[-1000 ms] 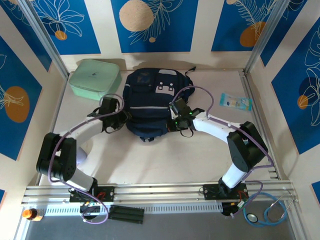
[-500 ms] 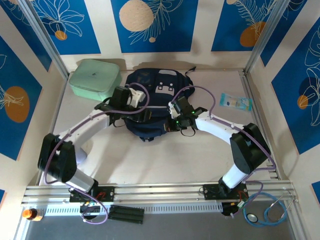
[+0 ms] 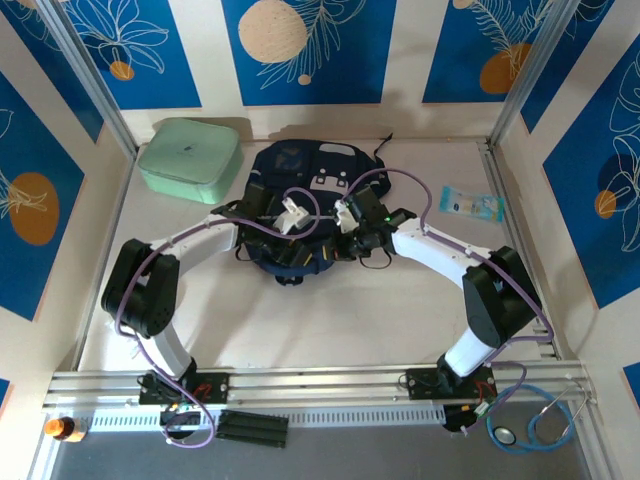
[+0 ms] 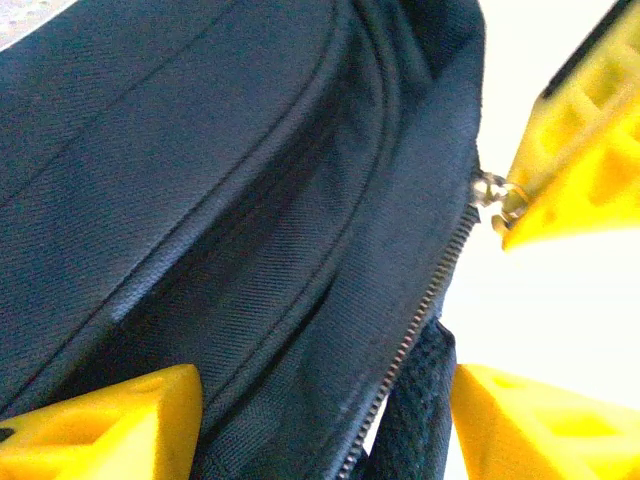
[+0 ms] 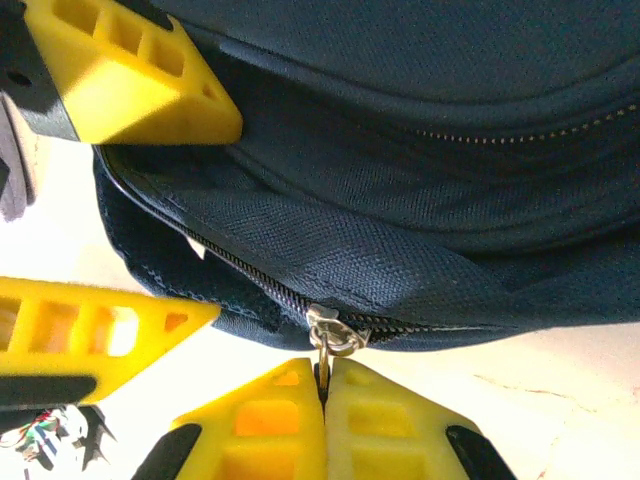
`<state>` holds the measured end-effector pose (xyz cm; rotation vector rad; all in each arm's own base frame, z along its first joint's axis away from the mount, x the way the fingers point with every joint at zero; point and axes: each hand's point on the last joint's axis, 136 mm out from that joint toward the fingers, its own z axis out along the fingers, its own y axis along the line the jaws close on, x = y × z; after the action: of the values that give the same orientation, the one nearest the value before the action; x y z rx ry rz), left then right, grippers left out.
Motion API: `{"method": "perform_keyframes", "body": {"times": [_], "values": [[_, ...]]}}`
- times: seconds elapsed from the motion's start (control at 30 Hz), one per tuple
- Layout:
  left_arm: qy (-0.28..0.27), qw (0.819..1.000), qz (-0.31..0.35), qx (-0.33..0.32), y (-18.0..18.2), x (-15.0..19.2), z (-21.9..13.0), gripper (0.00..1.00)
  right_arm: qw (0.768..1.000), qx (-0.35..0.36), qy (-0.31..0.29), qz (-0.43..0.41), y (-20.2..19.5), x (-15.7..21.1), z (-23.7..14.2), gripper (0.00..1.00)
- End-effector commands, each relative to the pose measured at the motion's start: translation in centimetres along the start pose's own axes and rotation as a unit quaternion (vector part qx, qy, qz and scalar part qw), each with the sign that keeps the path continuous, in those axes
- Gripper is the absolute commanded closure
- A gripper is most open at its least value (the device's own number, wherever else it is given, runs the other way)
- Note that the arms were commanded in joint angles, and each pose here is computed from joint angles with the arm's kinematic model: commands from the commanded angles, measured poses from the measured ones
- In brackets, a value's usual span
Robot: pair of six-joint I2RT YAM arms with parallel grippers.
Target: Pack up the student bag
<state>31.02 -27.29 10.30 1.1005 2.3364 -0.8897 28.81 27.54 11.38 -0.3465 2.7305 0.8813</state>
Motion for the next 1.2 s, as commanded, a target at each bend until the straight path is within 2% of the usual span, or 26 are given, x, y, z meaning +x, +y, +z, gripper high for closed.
{"method": "perform_keyframes", "body": {"times": [0.0, 0.13, 0.2, 0.3, 0.47, 0.67, 0.83, 0.97, 1.17], "values": [[0.009, 0.999, 0.024, 0.046, -1.3, 0.4, 0.1, 0.37, 0.999, -0.038, 0.004, 0.012, 1.5, -0.7, -1.0, 1.00], [0.022, 0.999, 0.021, 0.014, 0.2, 0.7, 0.7, 0.54, 0.999, -0.044, 0.000, 0.007, 1.9, -0.9, -1.4, 1.00], [0.009, 1.000, 0.022, 0.016, 0.2, -0.1, 0.7, 0.67, 0.999, -0.045, 0.003, 0.007, 1.9, -0.8, -1.3, 1.00], [-0.018, 0.999, 0.026, 0.023, -0.2, -1.4, 0.4, 0.80, 0.999, -0.036, 0.011, 0.008, 2.0, -0.4, -0.8, 1.00], [-0.063, 0.996, 0.025, 0.049, -1.4, -3.5, -0.4, 0.92, 0.999, -0.030, 0.021, 0.013, 3.1, 0.1, 0.4, 1.00], [-0.081, 0.995, 0.025, 0.045, -1.3, -4.0, -0.8, 0.97, 0.998, -0.032, 0.014, 0.046, 3.0, 0.1, 1.0, 1.00], [-0.090, 0.995, 0.009, 0.031, -0.5, -3.8, -1.1, 1.00, 0.997, -0.019, -0.023, 0.066, 1.5, -0.3, -1.2, 1.00], [-0.100, 0.995, 0.005, 0.003, 0.5, -4.3, -1.5, 1.00, 0.995, 0.046, -0.039, 0.076, 0.4, 0.3, -3.0, 1.00], [-0.105, 0.994, -0.004, -0.010, 1.2, -4.4, -1.8, 1.00, 0.984, 0.107, -0.042, 0.133, -1.8, 1.2, -4.3, 1.00]]}}
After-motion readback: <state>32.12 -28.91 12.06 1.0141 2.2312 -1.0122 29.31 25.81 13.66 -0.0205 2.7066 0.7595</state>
